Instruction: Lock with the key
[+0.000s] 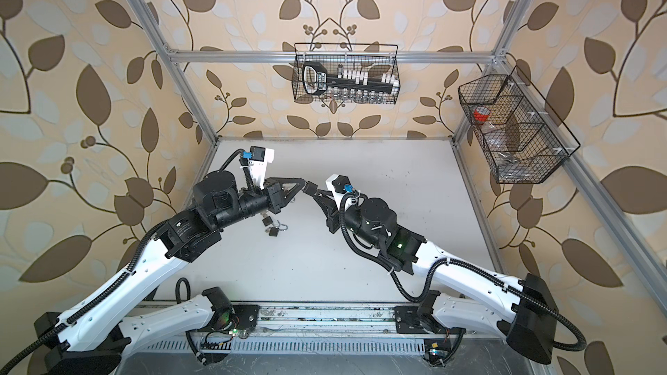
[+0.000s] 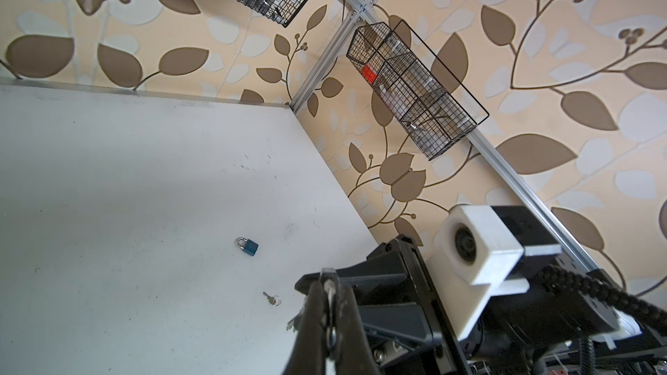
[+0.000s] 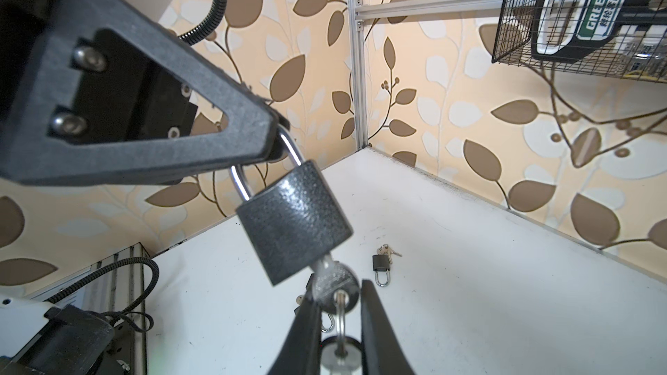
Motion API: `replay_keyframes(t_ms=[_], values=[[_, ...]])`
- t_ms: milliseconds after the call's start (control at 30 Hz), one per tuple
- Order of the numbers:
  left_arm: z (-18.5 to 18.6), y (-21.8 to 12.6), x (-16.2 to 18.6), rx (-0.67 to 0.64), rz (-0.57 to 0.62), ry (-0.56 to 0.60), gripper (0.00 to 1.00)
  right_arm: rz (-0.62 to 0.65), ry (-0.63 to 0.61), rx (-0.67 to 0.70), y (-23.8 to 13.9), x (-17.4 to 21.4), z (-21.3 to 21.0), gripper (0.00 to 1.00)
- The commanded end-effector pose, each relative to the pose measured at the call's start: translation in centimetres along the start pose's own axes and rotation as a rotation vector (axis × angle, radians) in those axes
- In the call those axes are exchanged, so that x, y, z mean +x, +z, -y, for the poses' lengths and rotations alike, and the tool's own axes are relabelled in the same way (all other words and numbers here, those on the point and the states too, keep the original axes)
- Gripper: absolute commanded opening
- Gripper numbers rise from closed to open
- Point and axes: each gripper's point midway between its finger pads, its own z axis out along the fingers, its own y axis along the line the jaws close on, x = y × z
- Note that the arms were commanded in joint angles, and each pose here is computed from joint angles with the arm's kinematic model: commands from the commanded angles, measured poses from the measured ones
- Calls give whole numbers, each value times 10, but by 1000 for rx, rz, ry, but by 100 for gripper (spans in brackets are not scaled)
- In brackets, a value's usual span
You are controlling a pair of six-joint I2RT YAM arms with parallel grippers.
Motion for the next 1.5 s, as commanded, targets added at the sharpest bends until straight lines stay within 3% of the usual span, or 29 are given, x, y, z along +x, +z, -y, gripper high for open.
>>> replay_keyframes(t_ms=[0,200,400,633,833,1467], values=[[19,-9,-18,69,67,4,0,19,10,25,-5,-11,4,9],[20,-13,-21,66,83,5,0,2,17,42,-8,-4,8,2],[26,-13,-23,90,81,0,0,-10,22,64,-13,2,13,0],[33,-9,-22,127,65,-2,0,-9,12,38,-12,-1,8,31],[34,-8,-21,138,58,-5,0,-3,11,26,-9,-4,5,35],[29,-11,-20,113,68,-7,0,-9,24,49,-12,3,10,8]])
